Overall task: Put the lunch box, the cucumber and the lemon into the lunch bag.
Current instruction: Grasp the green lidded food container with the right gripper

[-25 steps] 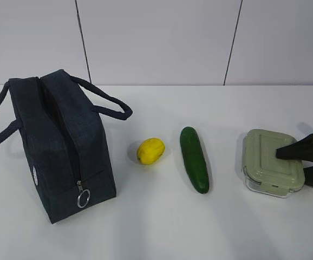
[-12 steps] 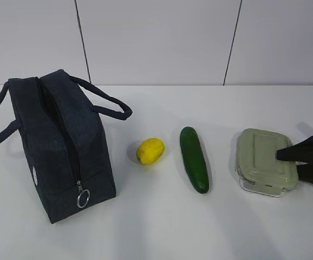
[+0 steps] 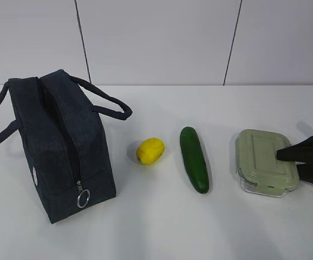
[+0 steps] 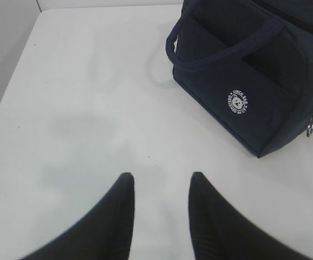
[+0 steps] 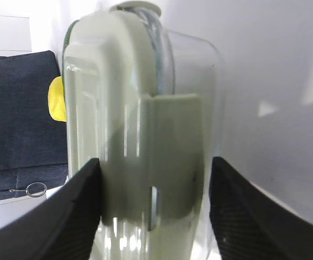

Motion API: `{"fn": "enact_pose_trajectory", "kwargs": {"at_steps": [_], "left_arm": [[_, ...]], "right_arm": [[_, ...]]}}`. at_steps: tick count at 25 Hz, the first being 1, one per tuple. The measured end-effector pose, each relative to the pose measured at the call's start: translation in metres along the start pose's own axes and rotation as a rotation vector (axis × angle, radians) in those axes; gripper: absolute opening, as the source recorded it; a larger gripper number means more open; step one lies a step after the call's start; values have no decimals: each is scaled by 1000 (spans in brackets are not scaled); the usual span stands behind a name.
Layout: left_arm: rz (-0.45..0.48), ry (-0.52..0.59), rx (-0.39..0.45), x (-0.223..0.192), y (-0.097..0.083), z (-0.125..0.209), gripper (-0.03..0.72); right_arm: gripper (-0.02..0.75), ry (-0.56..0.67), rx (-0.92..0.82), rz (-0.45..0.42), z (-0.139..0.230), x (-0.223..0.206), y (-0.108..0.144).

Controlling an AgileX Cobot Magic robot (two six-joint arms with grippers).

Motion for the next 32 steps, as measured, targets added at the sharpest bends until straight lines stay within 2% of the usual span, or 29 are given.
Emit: {"fn": "enact_pose_trajectory", "kwargs": {"at_steps": [4, 10, 32], "left_arm": [[0, 0, 0, 0, 0, 0, 241], [0, 0, 0, 0, 0, 0, 241], [0, 0, 0, 0, 0, 0, 241]], "right_arm": [[431, 1, 2, -2, 0, 0, 0], [379, 1, 5, -8, 0, 0, 1], [378, -2, 9, -3, -5, 1, 2]]}}
Point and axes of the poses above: a point on each arm's last joint axis where the gripper is mounted, x pointing back along that axis away from the gripper, y along the wrist's bending axis when the last joint is at zero, z = x × y, the point moved 1 cm from there along -x, pointing out along that axis toward the gripper, and after that the axes turned 3 degrees about -x, right-handed, at the moved point
